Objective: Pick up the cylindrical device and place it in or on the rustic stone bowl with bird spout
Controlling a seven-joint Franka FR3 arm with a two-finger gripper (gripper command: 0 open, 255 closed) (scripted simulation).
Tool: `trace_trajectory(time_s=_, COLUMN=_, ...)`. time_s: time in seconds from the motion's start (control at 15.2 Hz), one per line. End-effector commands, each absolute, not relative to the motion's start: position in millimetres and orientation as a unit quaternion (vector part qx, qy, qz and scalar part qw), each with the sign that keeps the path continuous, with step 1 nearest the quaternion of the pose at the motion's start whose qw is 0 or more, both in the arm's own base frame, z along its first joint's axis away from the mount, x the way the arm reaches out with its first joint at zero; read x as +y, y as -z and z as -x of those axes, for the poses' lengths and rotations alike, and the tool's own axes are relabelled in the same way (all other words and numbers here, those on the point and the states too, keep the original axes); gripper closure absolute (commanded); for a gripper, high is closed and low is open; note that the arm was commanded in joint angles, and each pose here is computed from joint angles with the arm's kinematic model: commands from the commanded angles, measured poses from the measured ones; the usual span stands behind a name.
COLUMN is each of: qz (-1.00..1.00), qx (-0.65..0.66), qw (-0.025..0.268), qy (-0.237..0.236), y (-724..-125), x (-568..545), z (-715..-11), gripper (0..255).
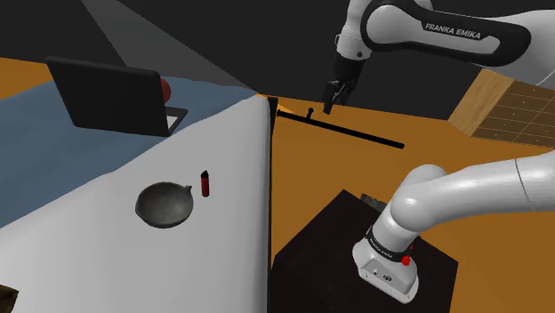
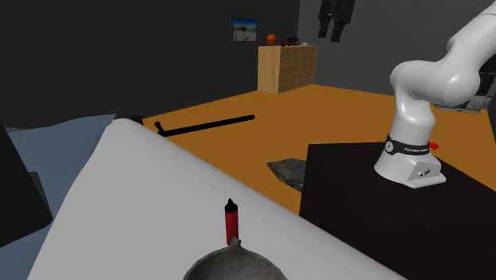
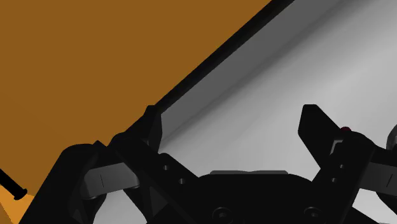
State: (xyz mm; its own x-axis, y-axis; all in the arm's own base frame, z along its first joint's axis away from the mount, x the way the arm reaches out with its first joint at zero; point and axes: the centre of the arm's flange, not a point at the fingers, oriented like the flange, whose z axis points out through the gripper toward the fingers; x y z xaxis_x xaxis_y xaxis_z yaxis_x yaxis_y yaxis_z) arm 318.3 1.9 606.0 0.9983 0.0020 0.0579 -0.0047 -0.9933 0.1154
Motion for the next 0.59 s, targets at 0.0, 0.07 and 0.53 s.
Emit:
trace_trajectory(time_s=0.0, qz=-0.998, qx=-0.001, qw=0.058, qy=-0.029, y=-606.0, x=1.9, z=-318.3, gripper=0)
trace_trajectory(time_s=0.07, qz=-0.998, qx=-0.003, qw=0.056, qy=-0.029, y=-598.0, x=9.5, z=-325.1, gripper=0)
trace_trajectory(time_s=0.53, qz=-0.998, qx=-0.019, qw=0.047, qy=-0.026, y=-542.7, x=62.6, z=-374.1, gripper=0)
